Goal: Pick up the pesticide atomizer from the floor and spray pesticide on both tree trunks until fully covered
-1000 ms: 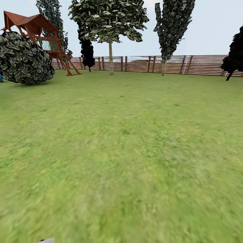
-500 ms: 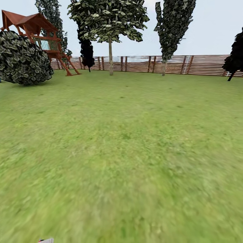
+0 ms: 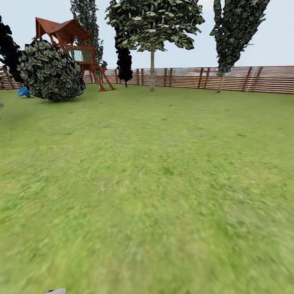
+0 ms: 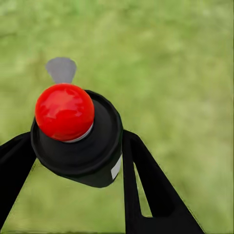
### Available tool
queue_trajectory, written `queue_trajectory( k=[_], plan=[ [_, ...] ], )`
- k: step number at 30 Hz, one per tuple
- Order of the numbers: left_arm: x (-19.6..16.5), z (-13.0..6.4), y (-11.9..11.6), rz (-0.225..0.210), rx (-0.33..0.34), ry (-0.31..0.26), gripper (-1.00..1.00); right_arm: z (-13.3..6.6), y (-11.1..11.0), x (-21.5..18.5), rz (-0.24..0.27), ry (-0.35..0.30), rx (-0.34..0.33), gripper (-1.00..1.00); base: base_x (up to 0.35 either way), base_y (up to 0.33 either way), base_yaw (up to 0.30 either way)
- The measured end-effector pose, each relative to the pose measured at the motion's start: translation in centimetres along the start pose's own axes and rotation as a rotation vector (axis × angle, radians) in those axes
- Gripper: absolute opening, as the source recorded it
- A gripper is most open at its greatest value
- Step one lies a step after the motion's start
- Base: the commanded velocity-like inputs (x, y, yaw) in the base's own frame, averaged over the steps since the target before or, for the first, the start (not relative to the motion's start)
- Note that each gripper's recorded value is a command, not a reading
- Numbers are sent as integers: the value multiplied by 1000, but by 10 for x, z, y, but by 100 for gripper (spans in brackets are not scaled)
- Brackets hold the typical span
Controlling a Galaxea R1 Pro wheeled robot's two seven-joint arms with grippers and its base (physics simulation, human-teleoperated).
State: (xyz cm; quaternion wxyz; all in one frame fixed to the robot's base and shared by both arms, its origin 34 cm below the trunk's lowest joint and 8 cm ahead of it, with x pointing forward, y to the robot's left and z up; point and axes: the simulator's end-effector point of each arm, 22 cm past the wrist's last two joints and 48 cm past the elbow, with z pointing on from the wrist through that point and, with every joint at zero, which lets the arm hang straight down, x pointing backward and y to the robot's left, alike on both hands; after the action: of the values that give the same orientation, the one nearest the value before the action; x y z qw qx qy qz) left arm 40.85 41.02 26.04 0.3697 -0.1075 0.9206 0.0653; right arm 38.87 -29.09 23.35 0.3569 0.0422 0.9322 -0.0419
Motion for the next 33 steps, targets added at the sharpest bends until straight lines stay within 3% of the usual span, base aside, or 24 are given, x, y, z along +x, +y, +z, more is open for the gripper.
queue_trajectory(
  k=[33],
  plan=[
    [0,0,0,-2,-2,0,-100,0,1,1,1,4,1,100,324,0,19]
  ],
)
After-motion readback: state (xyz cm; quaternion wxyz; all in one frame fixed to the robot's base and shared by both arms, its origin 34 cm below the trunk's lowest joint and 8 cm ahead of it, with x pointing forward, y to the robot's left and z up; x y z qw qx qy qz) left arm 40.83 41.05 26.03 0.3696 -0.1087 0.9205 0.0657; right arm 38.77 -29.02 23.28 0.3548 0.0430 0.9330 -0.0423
